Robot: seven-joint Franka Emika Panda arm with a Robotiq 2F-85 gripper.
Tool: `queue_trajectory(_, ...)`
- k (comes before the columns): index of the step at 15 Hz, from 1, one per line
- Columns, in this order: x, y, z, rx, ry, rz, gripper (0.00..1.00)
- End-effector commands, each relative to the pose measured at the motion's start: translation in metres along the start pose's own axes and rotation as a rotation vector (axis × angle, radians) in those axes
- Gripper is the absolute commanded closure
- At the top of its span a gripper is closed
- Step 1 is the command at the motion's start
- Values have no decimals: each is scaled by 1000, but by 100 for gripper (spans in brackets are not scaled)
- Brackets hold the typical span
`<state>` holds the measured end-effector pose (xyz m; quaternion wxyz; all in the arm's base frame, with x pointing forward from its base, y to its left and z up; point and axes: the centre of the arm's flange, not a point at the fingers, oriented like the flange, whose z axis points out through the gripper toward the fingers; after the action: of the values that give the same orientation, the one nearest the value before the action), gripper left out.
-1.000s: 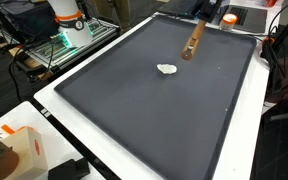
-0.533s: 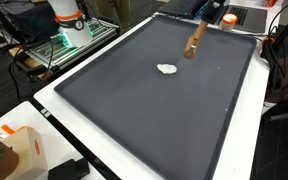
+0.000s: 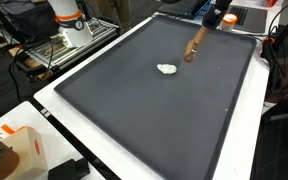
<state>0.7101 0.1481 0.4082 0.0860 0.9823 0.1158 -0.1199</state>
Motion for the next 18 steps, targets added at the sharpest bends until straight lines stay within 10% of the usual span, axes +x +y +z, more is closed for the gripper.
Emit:
queue_trajectory(1, 14, -6, -7, -45, -36, -22, 78)
queue_trajectory(18, 37, -49, 13, -129, -102, -169, 78)
